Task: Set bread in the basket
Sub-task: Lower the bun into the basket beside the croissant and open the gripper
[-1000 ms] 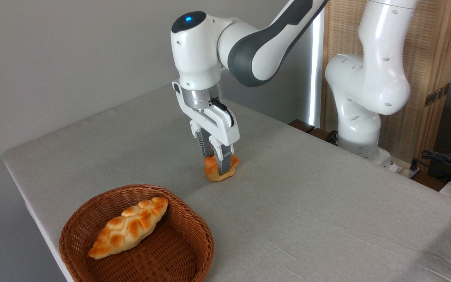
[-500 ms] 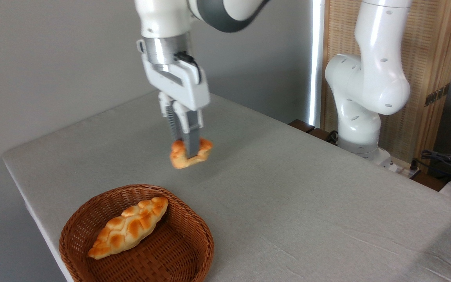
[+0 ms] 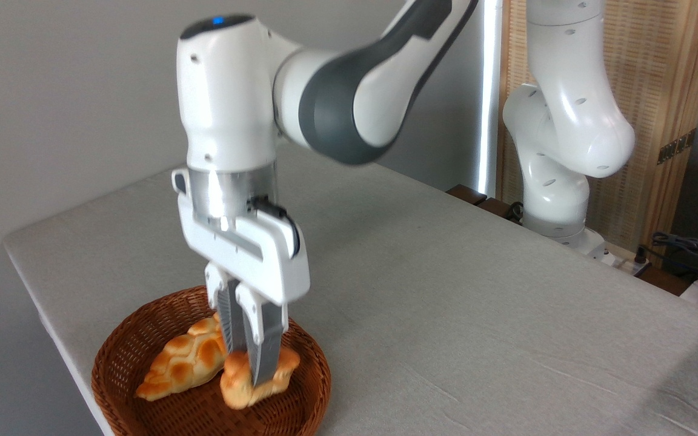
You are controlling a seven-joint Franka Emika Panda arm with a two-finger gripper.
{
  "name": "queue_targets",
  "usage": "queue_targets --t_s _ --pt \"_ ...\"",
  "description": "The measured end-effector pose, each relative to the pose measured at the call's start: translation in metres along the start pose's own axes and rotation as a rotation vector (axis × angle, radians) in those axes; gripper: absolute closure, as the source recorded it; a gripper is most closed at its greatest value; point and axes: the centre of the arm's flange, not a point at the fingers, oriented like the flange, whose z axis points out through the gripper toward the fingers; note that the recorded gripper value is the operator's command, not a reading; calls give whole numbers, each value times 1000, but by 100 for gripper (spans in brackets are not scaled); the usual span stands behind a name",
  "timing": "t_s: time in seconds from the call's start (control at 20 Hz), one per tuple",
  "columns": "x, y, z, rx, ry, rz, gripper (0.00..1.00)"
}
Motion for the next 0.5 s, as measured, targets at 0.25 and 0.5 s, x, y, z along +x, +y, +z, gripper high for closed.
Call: queue_targets --t_s 0.25,0.5 --pt "12 5 38 3 -24 20 0" --pt "15 4 36 8 -20 21 0"
